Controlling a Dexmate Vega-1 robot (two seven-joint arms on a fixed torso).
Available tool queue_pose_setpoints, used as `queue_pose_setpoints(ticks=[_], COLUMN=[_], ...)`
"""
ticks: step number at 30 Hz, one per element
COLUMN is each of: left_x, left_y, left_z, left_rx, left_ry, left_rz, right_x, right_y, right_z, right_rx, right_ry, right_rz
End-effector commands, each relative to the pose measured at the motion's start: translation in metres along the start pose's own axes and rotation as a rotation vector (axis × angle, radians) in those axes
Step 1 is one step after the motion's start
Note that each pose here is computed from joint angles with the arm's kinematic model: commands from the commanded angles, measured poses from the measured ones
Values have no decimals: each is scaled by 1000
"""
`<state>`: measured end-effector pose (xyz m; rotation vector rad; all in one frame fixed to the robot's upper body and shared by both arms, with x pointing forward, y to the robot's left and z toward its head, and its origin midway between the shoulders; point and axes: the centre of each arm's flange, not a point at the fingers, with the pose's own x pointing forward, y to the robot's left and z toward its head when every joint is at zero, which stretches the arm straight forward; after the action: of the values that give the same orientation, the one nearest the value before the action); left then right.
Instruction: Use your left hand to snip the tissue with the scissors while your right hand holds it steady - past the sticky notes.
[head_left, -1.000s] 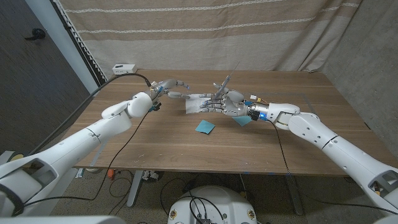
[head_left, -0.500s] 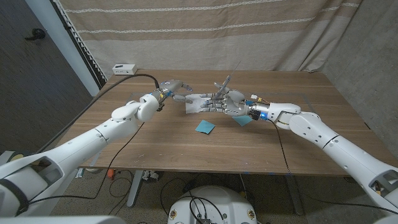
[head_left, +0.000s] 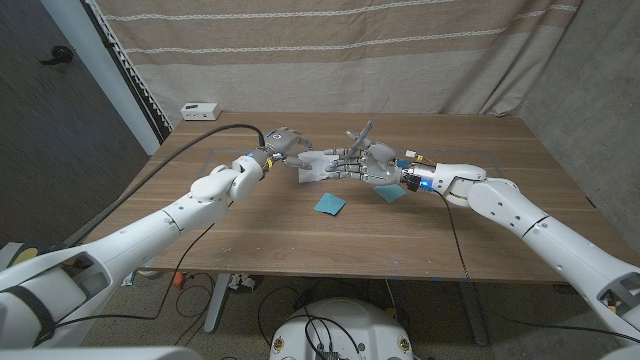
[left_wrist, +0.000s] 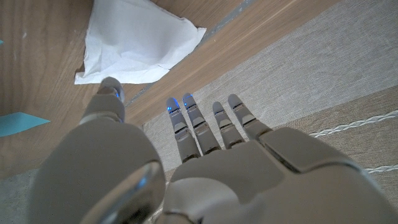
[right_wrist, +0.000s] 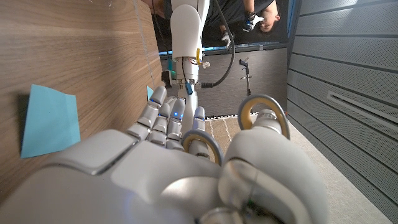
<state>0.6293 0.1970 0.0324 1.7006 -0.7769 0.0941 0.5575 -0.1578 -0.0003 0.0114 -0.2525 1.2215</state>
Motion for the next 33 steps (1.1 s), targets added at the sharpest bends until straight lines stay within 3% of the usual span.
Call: queue_pose_setpoints(ticks=[1, 12, 33], left_x=[11, 18, 17], left_y=[-6, -8, -18], left_z=[11, 14, 16], left_rx=[50, 16, 16], left_ry=[-30, -46, -45], left_rz=[-55, -82, -131], right_x=[-3, -5, -6], right_y=[1, 0, 0], right_z=[-1, 0, -1], right_rx=[-2, 12, 12], right_ry=[1, -4, 4], right_rz=[-15, -22, -31])
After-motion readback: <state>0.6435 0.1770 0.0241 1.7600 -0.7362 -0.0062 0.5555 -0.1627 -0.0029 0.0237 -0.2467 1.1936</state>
